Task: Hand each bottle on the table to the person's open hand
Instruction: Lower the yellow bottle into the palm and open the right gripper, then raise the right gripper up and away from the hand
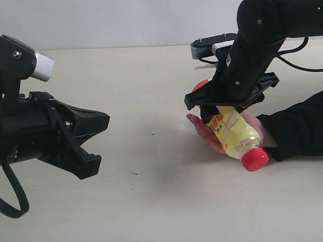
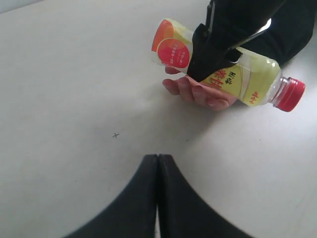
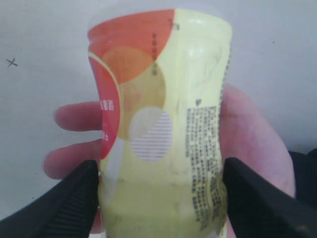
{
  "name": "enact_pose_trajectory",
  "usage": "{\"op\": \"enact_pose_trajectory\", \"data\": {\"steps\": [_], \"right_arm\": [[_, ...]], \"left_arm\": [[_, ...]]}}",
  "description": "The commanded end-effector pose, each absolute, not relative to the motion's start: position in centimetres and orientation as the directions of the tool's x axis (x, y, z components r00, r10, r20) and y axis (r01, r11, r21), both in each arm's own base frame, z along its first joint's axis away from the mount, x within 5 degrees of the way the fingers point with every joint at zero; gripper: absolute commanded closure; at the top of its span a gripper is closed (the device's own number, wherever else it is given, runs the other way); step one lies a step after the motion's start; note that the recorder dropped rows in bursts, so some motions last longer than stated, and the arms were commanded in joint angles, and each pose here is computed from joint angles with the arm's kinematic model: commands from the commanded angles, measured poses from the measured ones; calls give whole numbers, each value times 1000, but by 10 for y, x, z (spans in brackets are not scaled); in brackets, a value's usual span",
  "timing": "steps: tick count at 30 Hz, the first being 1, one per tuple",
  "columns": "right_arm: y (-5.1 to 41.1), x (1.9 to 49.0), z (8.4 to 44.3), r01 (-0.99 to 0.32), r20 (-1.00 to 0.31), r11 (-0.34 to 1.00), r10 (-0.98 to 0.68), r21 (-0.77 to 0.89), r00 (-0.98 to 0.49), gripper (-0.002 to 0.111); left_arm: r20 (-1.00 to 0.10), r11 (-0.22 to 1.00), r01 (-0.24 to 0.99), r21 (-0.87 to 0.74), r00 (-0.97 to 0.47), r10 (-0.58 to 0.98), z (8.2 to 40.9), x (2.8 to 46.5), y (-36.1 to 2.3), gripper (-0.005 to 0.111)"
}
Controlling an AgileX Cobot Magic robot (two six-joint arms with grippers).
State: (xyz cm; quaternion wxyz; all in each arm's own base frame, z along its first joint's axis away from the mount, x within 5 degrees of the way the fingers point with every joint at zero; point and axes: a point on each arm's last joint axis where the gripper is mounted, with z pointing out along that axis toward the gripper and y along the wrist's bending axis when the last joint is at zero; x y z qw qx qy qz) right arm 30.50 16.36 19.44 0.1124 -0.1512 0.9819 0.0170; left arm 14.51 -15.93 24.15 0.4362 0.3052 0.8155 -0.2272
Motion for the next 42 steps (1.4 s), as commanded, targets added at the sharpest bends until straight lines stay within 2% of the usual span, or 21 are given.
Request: {"op": "enact_pose_trajectory", "data": {"steps": [1,4,11,14,22,26,29,32,34,41,42], "right_arm": [[164,307,193,-307,-240,952,-299,-5,-923,99],[164,307,194,-307,-243,952,-299,-4,-923,86],[164,307,194,-307,-243,952,-299,-4,-923,44],[164,307,193,-309,-241,951,-302,-5,-923,33],[164,308,197,-319,-230,947,-316,-24,-921,31],[163,309,217,-333,-218,942,-335,-44,-917,31],[161,308,239,-339,-252,939,-342,-54,-906,35],[156,303,264,-351,-320,934,-352,-64,-880,46],[153,298,280,-372,-370,925,-373,-77,-851,57],[140,273,331,-391,-521,918,-363,-61,-772,108],[138,270,336,-390,-535,919,-358,-57,-765,108]], "left_arm": [[-851,710,698,-98,-428,304,241,144,-158,106],[-851,710,698,-98,-428,304,241,144,-158,106],[-851,710,698,-98,-428,304,241,144,-158,106],[-851,710,698,-98,-428,304,241,144,-158,106],[-851,710,698,-98,-428,304,241,144,-158,106],[-851,710,698,-98,-428,304,241,144,-158,106],[-851,710,698,-98,-428,304,241,144,-158,106],[-851,710,698,-98,-428,304,241,144,-158,106],[-851,710,698,-98,-428,304,241,144,-158,106],[-851,710,698,-98,-428,304,241,144,-158,106],[-851,710,698,-98,-428,304,241,144,-158,106]]}}
